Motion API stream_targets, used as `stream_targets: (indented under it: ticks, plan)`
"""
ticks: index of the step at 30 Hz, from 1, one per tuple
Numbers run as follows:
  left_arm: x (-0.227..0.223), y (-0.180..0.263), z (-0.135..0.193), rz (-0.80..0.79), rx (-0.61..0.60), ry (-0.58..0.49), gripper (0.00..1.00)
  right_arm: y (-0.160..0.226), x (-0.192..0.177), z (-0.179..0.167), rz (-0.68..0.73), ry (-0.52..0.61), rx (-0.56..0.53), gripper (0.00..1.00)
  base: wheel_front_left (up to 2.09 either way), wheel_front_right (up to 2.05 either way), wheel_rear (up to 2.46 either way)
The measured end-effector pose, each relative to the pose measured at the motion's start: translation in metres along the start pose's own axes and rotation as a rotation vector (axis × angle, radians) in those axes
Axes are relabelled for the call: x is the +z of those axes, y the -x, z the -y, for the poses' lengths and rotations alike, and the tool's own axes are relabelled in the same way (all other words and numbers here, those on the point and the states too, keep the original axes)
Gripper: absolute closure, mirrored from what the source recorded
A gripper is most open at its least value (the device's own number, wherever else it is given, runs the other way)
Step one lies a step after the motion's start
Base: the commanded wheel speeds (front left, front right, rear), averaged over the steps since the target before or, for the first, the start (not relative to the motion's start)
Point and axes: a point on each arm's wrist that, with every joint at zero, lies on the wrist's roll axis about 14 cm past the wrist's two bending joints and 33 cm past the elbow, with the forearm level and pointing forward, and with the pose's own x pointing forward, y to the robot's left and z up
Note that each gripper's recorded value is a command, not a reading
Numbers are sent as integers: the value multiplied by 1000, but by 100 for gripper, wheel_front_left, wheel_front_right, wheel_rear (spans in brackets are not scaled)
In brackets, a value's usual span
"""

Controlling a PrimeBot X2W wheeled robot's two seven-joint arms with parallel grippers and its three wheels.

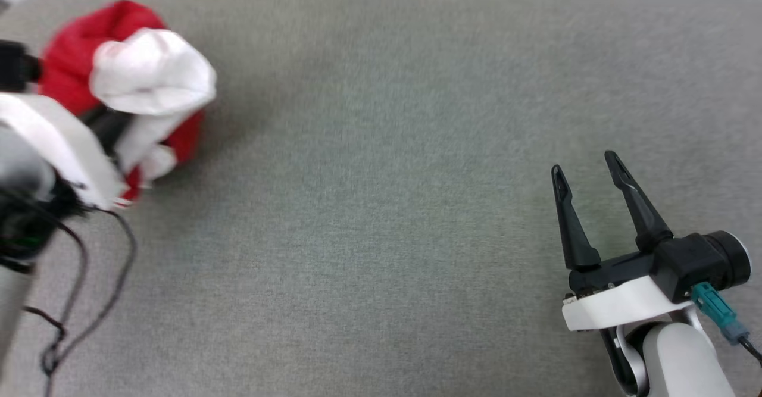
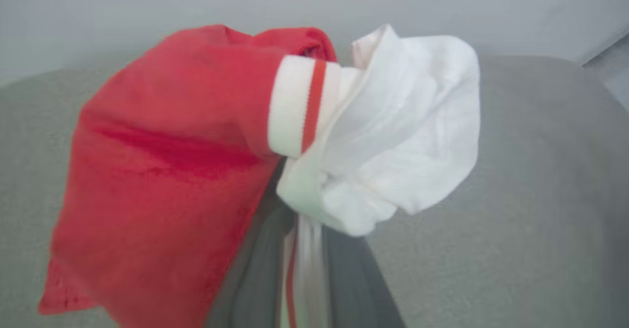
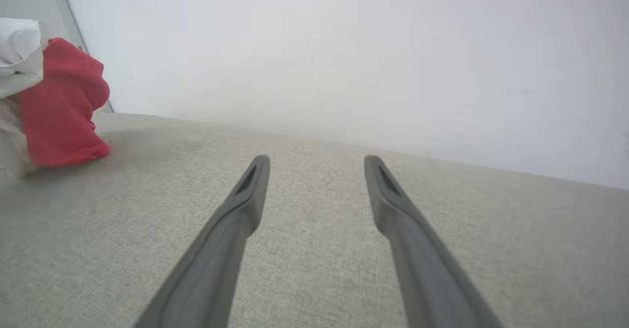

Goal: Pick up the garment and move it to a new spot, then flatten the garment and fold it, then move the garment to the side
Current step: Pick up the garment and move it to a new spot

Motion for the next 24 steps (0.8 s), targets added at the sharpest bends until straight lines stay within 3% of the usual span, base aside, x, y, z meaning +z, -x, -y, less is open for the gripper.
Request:
stream_targets:
  ticks: [9,13,22,23,24]
  plan:
    - [-6,-3,153,99,-309,-50,100,31,49,25,98,35,-93,0,0,0,0]
    - [-34,-6,220,64,-431,-90,100,46,64,43,126,58,-155,0,0,0,0]
    - [-112,-16,339,-69,-653,-231,100,74,75,79,140,82,-277,0,0,0,0]
    - [-122,-14,350,-91,-679,-239,2,77,75,82,138,83,-288,0,0,0,0]
    - [-132,-14,358,-112,-698,-257,0,79,74,85,136,84,-298,0,0,0,0]
